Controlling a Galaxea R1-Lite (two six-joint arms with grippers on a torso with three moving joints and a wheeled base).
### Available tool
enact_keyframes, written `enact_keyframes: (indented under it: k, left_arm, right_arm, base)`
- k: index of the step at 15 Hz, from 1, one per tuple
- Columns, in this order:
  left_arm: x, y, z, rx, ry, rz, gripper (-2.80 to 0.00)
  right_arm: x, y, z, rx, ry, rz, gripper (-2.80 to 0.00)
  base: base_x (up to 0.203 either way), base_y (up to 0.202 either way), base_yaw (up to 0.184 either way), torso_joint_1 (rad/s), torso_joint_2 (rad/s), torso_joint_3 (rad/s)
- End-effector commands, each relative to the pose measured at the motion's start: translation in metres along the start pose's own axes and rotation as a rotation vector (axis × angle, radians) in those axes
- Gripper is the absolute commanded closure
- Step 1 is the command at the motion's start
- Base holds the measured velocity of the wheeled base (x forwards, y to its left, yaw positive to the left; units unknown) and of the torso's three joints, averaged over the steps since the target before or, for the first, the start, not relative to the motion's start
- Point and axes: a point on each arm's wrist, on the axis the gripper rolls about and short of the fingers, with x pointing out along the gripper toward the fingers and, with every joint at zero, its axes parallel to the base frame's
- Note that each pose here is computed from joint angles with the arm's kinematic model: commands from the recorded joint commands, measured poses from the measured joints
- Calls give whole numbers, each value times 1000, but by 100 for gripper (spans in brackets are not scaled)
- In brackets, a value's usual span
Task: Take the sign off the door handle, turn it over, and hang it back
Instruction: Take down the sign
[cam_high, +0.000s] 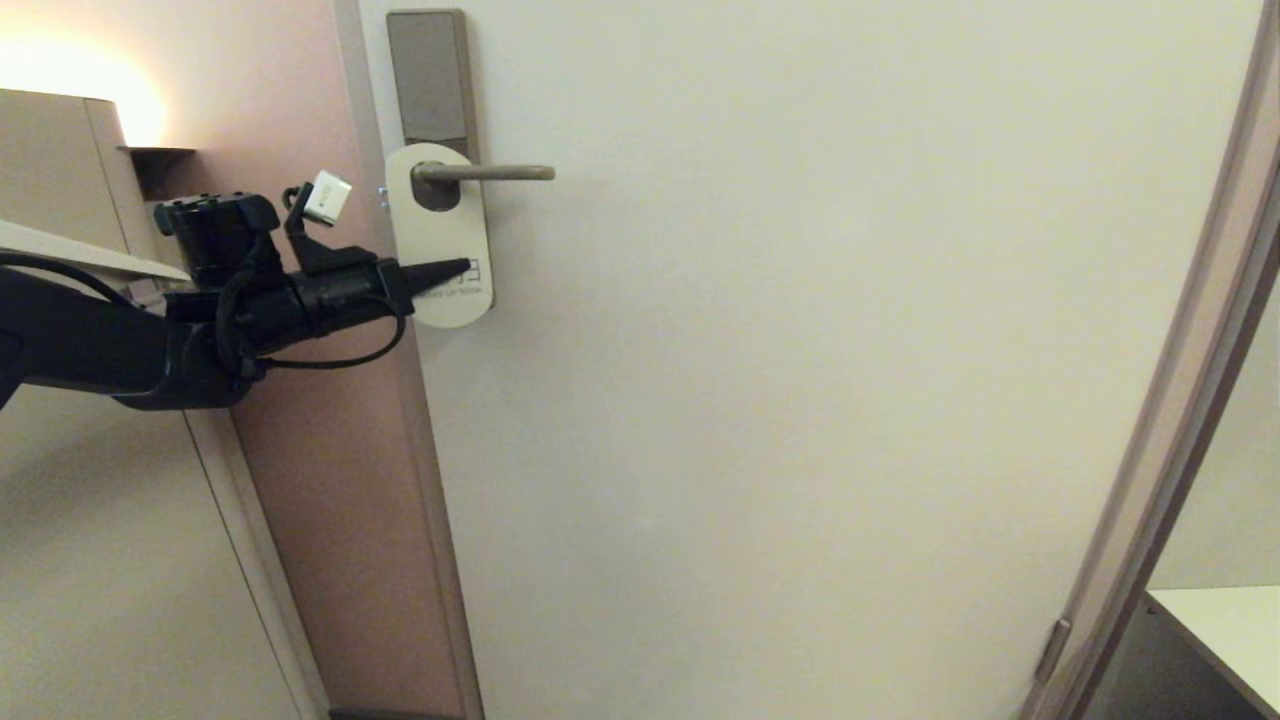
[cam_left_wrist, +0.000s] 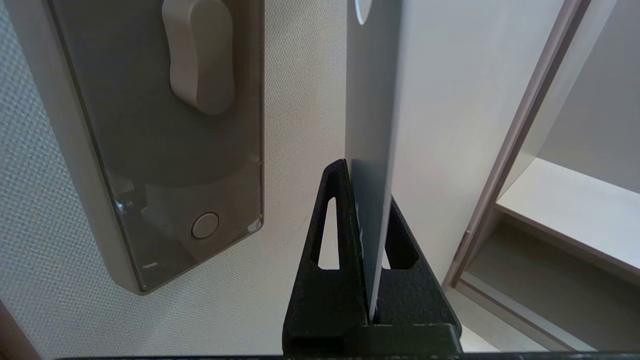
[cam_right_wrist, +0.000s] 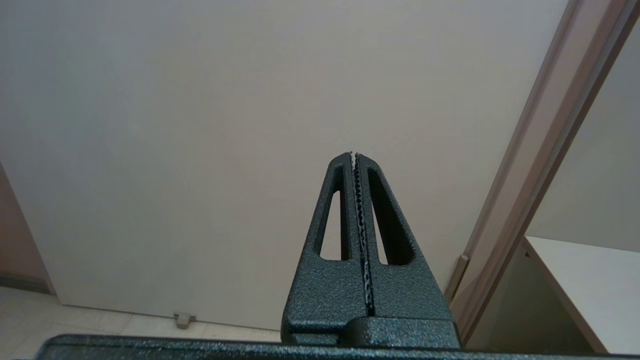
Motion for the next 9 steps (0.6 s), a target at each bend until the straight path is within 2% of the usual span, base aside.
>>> enact_keyframes:
  k: [1, 9]
  left_arm:
    - [-1, -4, 5, 11, -9, -7, 0]
    - [-10, -18, 24, 46, -49, 32, 0]
  right_arm:
    - [0, 0, 0, -1, 1, 1, 0]
    - [0, 0, 0, -1, 1, 1, 0]
  base:
    - [0, 0, 0, 0, 0, 0]
    - [0, 0, 0, 0, 0, 0]
